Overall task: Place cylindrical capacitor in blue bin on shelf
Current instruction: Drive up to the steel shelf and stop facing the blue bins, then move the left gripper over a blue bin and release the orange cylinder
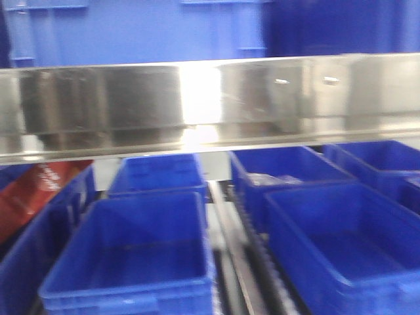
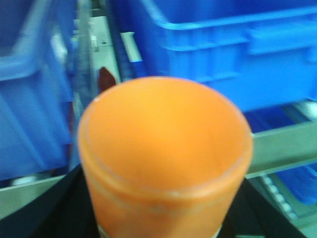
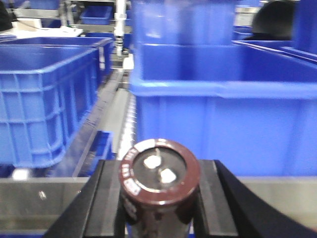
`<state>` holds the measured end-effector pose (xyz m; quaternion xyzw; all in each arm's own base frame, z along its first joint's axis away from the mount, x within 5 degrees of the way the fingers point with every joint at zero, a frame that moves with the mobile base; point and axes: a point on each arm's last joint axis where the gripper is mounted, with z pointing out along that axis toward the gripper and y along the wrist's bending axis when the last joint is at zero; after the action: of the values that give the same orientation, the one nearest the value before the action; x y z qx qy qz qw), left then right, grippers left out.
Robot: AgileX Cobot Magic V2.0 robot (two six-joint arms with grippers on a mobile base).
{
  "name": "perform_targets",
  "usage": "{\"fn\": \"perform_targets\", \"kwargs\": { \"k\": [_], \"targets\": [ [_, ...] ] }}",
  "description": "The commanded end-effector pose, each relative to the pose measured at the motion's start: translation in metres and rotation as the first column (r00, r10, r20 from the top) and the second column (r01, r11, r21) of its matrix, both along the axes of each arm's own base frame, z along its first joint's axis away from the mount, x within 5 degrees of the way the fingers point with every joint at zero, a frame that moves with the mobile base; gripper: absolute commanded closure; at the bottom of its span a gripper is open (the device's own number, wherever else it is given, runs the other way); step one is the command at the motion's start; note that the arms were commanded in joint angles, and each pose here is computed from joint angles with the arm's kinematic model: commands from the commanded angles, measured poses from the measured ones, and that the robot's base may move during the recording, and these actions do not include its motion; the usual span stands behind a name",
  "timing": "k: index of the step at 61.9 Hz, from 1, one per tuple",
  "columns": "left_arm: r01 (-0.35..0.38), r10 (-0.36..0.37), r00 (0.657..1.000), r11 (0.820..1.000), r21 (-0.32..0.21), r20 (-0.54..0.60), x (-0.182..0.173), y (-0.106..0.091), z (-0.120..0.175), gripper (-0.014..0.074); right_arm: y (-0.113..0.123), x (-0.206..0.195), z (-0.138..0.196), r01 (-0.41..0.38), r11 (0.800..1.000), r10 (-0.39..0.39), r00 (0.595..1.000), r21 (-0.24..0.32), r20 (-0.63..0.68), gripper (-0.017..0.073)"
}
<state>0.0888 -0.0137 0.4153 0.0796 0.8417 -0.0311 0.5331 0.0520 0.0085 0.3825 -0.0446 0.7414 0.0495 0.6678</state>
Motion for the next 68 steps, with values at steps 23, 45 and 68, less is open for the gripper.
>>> {"fn": "perform_targets", "kwargs": {
  "k": [23,45,68],
  "targets": [
    [0.008,-0.007,0.999,1.000,-0.005,0.034,-0.0013,-0.0004,0.0043,0.0704,-0.0007,-0.0004,0.0028,0.007,1.000,-0.007,0.999,-0.005,0.035,0.0721],
    [0.008,-0.007,0.999,1.000,-0.005,0.034,-0.0013,-0.0004,0.0043,0.0704,-0.0007,-0.0004,0.0028,0.007,1.000,-0.007,0.999,-0.005,0.035,0.0721],
    [0.008,-0.007,0.999,1.000,-0.005,0.034,-0.0013,-0.0004,0.0043,0.0704,-0.0007,-0.0004,0.0028,0.007,1.000,-0.007,0.999,-0.005,0.035,0.0721]
  ]
}}
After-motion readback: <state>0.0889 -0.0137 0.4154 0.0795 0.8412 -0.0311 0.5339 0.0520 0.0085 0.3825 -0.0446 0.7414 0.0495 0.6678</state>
